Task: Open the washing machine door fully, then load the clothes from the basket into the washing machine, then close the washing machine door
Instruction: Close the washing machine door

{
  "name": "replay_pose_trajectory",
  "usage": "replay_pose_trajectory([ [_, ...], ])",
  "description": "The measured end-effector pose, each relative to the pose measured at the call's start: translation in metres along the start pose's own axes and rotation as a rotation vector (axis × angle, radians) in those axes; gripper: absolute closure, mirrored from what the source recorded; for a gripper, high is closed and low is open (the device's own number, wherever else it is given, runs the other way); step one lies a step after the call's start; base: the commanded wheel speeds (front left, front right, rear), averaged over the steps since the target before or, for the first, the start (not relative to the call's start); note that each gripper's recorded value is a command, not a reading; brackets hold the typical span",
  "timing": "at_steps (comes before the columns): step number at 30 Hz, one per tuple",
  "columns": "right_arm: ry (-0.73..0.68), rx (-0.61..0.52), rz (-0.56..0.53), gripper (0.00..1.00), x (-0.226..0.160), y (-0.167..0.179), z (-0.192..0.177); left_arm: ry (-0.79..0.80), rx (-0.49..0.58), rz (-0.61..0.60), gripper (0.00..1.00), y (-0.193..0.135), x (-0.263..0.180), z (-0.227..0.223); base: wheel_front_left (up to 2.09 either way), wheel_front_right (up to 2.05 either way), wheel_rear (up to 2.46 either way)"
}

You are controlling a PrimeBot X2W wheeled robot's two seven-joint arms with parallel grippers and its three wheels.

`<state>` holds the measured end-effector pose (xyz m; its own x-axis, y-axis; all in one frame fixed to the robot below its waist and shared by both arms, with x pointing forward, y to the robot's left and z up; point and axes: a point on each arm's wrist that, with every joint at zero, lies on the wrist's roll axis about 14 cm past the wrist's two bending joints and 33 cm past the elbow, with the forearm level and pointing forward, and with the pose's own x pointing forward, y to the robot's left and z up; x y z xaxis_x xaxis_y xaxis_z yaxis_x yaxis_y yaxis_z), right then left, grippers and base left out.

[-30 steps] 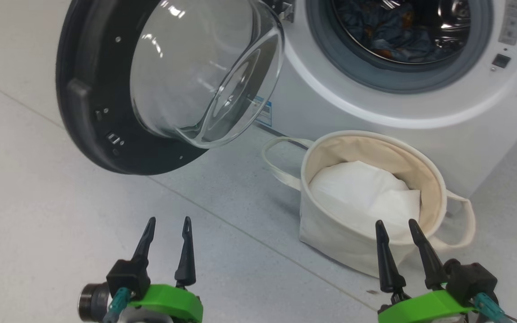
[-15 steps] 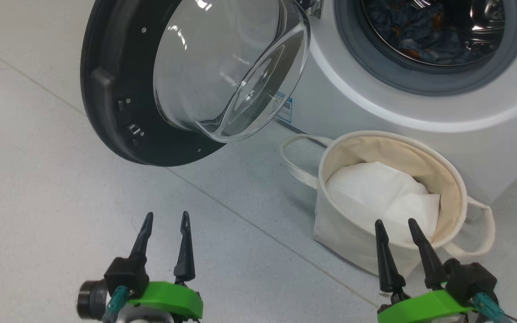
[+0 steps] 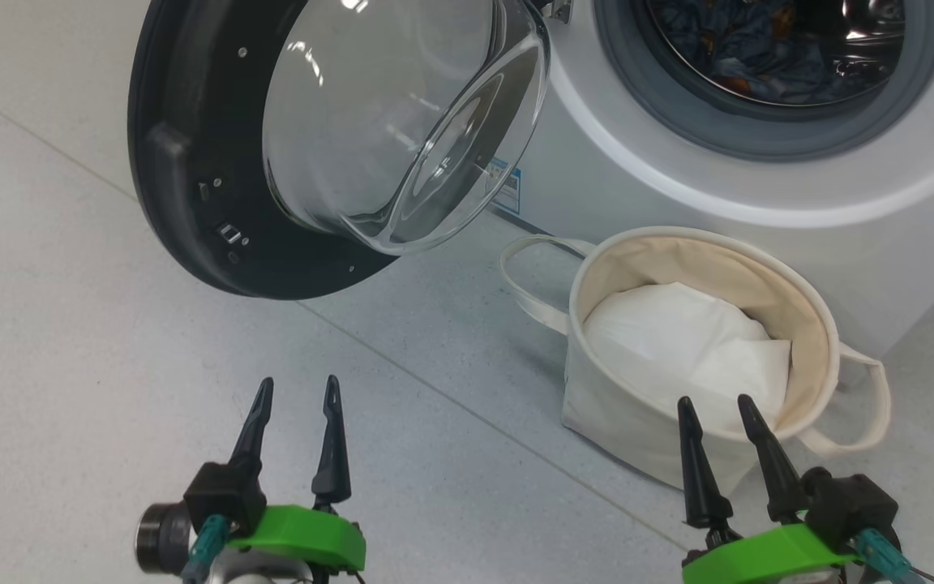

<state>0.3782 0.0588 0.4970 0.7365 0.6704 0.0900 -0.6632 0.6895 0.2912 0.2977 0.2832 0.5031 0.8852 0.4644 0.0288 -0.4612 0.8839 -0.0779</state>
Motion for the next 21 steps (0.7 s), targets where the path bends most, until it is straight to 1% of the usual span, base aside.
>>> replay_pose_trajectory([
  [8,0.000,0.000,-0.002,0.00,0.000,-0.001,0.000,0.001,-0.005,-0.002,0.00,-0.001,0.000,0.000,0.00,0.00,0.00],
  [9,0.000,0.000,-0.002,0.00,0.000,-0.001,0.000,0.002,-0.013,-0.003,0.81,-0.001,0.000,0.000,0.00,0.00,0.00],
  [10,-0.001,-0.001,-0.003,0.00,0.000,-0.001,0.000,0.005,-0.029,-0.007,1.00,-0.002,0.000,-0.001,0.00,0.00,0.00],
  [12,-0.001,-0.001,-0.004,0.00,-0.001,-0.001,0.000,0.006,-0.066,-0.013,1.00,-0.003,0.001,0.000,0.00,0.00,0.00],
  [14,0.000,0.000,-0.005,0.00,-0.001,-0.002,0.000,-0.009,-0.137,-0.028,1.00,-0.005,0.003,0.006,0.00,0.00,0.00],
  [15,0.001,0.001,-0.006,0.00,-0.001,-0.002,0.000,-0.020,-0.223,-0.031,1.00,-0.004,0.004,0.012,0.00,0.00,0.00],
  [17,0.002,-0.002,-0.006,0.00,-0.001,-0.002,-0.001,-0.054,-0.488,-0.044,1.00,0.002,0.007,0.025,0.00,0.00,0.00],
  [18,0.003,-0.002,-0.007,0.00,-0.001,-0.003,-0.001,-0.073,-0.596,-0.056,1.00,0.005,0.008,0.029,0.00,0.00,0.00],
  [19,0.006,-0.005,-0.008,0.00,-0.001,-0.003,-0.002,-0.094,-0.680,-0.057,1.00,0.011,0.009,0.033,0.00,0.00,0.00],
  [21,0.012,-0.005,-0.012,0.00,-0.002,-0.005,-0.004,-0.129,-0.793,-0.025,1.00,0.025,0.010,0.038,0.00,0.00,0.00],
])
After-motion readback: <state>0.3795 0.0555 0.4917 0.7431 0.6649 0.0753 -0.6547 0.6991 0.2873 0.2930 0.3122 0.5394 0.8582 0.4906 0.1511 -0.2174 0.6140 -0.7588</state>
